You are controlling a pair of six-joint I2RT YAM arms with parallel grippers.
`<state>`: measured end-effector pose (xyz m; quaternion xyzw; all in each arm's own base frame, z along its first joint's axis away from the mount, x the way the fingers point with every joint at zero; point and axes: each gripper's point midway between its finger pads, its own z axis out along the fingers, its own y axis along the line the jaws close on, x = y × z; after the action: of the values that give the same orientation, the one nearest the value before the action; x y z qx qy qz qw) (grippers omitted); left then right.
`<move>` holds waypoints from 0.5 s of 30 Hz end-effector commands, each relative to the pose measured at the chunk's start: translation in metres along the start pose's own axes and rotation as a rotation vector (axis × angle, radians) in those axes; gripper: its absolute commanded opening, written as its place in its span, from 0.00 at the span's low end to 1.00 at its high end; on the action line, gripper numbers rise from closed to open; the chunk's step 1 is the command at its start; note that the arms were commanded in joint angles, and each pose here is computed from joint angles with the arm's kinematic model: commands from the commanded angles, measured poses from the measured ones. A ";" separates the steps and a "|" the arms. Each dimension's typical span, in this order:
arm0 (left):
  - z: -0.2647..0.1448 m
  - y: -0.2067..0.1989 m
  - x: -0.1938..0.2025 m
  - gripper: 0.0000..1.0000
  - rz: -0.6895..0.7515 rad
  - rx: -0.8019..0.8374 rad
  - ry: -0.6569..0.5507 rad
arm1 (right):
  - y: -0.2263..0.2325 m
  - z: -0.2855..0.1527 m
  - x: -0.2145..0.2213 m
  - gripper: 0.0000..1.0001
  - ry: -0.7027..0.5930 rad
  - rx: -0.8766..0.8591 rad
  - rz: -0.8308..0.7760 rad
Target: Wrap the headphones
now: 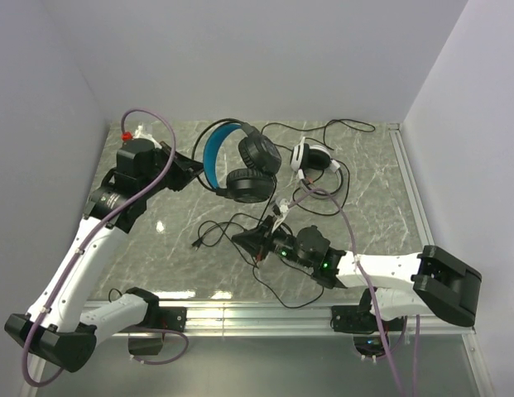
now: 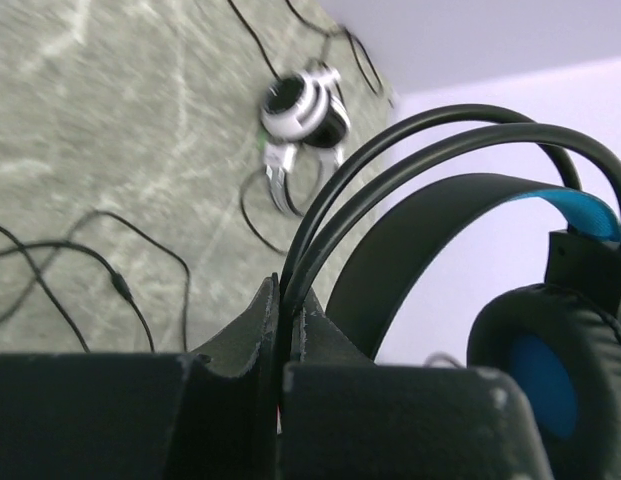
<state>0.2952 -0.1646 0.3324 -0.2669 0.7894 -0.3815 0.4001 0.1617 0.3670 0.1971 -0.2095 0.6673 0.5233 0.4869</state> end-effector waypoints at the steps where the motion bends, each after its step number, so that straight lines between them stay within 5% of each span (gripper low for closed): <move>1: -0.043 -0.083 -0.009 0.00 -0.071 0.319 0.045 | -0.012 -0.003 -0.008 0.01 -0.029 0.024 0.012; 15: -0.083 -0.094 0.012 0.00 0.025 0.410 0.165 | -0.081 -0.012 -0.026 0.09 -0.062 0.113 0.100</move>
<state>0.2664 -0.1876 0.3554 -0.1998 0.7917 -0.4597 0.3493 0.2257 0.3284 0.1934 -0.1421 0.6770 0.5135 0.5077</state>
